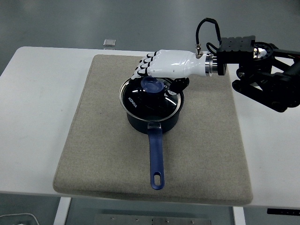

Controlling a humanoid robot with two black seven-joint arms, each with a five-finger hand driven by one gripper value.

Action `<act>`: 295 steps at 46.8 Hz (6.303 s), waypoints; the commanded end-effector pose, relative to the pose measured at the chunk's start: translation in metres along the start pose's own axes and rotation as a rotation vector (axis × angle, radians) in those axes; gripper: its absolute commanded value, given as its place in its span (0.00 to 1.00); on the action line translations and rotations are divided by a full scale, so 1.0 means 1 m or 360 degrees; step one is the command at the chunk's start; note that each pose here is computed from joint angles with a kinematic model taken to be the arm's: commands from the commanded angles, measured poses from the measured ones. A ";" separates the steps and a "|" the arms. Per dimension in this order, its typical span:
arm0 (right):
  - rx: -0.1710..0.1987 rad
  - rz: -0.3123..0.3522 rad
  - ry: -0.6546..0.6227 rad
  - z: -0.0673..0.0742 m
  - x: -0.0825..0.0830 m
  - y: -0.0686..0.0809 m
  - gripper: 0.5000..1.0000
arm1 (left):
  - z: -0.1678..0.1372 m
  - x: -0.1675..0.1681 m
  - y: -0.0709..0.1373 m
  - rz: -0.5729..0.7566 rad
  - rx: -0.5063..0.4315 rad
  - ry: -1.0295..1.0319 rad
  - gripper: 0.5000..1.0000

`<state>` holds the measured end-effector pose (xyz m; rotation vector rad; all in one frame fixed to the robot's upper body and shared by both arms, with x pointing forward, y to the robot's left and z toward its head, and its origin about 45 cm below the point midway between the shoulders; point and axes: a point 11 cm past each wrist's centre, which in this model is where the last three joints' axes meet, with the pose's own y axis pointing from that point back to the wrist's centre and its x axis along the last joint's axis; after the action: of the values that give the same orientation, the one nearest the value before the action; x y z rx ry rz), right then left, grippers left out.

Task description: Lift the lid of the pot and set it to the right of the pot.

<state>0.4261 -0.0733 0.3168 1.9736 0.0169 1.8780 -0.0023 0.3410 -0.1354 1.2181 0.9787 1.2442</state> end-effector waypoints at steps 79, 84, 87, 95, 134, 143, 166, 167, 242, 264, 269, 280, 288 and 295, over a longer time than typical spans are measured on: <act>0.0008 -0.0133 0.0051 0.000 0.001 0.000 0.00 | 0.000 0.000 0.000 0.0000 0.0001 0.0000 1.00; 0.0004 -0.0127 0.0068 0.001 0.007 0.000 0.00 | 0.000 0.000 0.000 0.0000 0.0001 0.0000 1.00; 0.0000 -0.0125 0.0081 0.002 0.011 0.000 0.00 | 0.000 0.000 0.000 0.0000 0.0001 0.0000 1.00; -0.0018 -0.0123 0.0090 0.006 0.014 0.002 0.00 | 0.000 0.000 0.000 0.0000 0.0001 -0.0002 1.00; -0.0252 -0.0091 0.0153 0.048 0.042 0.025 0.00 | 0.000 0.000 0.000 0.0000 0.0001 -0.0002 1.00; -0.0402 -0.0086 0.0165 0.074 0.048 0.040 0.00 | 0.000 0.000 0.000 0.0000 0.0001 0.0000 1.00; -0.0656 -0.0211 0.0225 0.114 0.027 0.079 0.00 | 0.000 0.000 0.000 0.0000 0.0001 0.0000 1.00; -0.0663 -0.0222 0.0229 0.115 0.025 0.080 0.00 | 0.000 0.000 0.000 0.0000 -0.0002 -0.0002 1.00; -0.0651 -0.0447 0.0077 0.109 -0.075 0.090 0.00 | 0.000 0.000 0.000 0.0000 0.0001 -0.0002 1.00; -0.0645 -0.0435 0.0043 0.106 -0.082 0.088 0.00 | 0.000 0.000 0.000 0.0000 -0.0002 0.0000 1.00; -0.0643 -0.0427 0.0031 0.105 -0.082 0.087 0.00 | 0.000 0.000 0.000 0.0000 0.0001 0.0000 1.00; -0.0619 -0.0419 0.0010 0.101 -0.086 0.080 0.00 | 0.000 0.000 0.000 0.0000 0.0001 0.0000 1.00; -0.0613 -0.0425 0.0003 0.099 -0.089 0.079 0.00 | 0.000 0.000 0.000 0.0000 0.0001 0.0000 1.00; -0.0612 -0.0423 -0.0011 0.099 -0.090 0.078 0.00 | 0.000 0.000 0.000 0.0000 -0.0002 0.0000 1.00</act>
<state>0.4919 -0.1986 0.2545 1.6244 -0.0737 1.5751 -0.0023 0.3410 -0.1354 1.2180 0.9785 1.2442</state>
